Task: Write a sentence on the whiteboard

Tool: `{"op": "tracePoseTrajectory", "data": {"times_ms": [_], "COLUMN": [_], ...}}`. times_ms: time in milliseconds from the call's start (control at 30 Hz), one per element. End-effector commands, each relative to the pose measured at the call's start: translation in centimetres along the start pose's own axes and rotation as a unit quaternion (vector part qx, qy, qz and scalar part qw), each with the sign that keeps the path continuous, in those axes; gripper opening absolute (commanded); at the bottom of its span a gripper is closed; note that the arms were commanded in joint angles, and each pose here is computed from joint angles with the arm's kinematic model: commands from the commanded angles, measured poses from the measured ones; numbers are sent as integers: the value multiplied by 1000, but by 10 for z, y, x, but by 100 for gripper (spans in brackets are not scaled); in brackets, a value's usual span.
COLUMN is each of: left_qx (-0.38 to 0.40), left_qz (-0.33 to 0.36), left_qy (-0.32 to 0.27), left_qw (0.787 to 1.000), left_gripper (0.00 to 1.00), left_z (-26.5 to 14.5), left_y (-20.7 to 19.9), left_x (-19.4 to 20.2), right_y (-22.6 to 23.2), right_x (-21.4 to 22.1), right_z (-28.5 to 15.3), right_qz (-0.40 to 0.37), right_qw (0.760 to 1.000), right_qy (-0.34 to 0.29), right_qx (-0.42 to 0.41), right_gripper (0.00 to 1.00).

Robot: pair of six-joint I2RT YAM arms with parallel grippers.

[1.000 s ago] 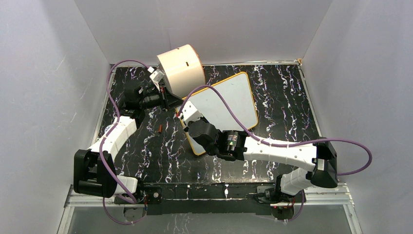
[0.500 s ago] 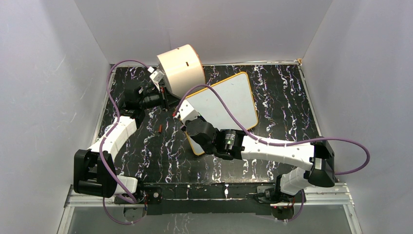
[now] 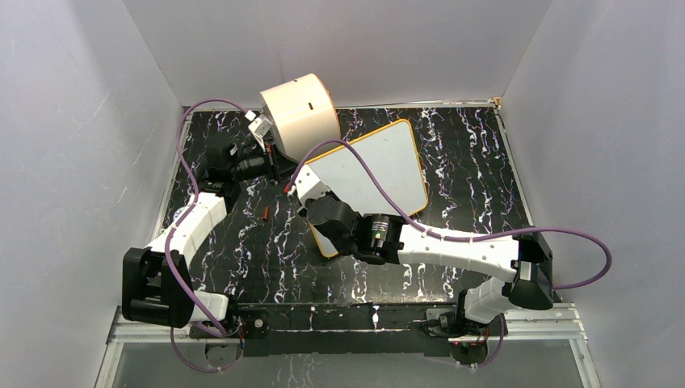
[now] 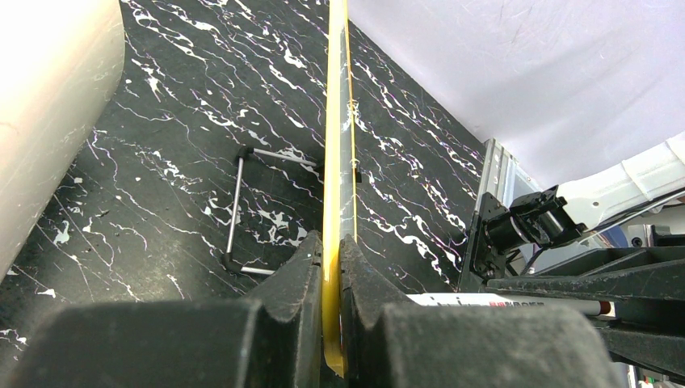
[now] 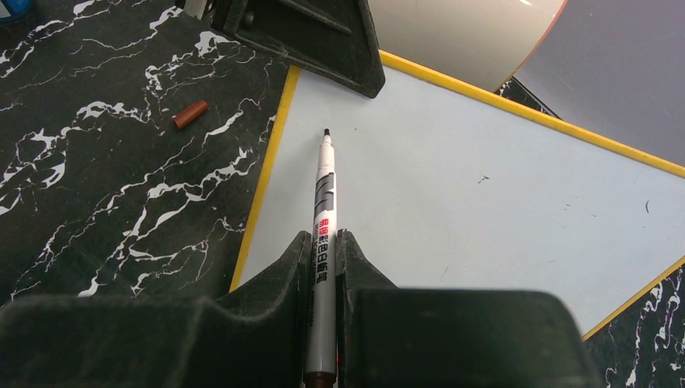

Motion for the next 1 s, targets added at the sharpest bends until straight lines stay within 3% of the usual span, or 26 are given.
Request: {"op": "tracePoseTrajectory", "data": {"times_ms": [0,467,967], "left_qx": [8,9,8], "left_qz": [16,17,17], "left_qy": [1,0,1], "left_qw": [1000,1000,1000], "left_gripper": [0,0,0], "left_z": [-1,-1,-1], "left_y": [-5,-5,-5], "left_x": [0,-1,0], "right_y": [4,7,12], "right_x": [-26,-19,0], "right_z": [-1,4,2], "right_qz": [25,11,6], "right_qw": [999,1000,999], "right_qy": [-37,-17,51], "right_qx": [-3,5,-5], "right_gripper": [0,0,0]}}
Point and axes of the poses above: each gripper's point midway between its finger pads, its own z axis out along the fingers, its own y axis along the line the jaws close on, x = y × z, the point moved 7 cm from there along -z, back along the fingers, and after that the axes turned 8 degrees about z, right-handed, at the moved point
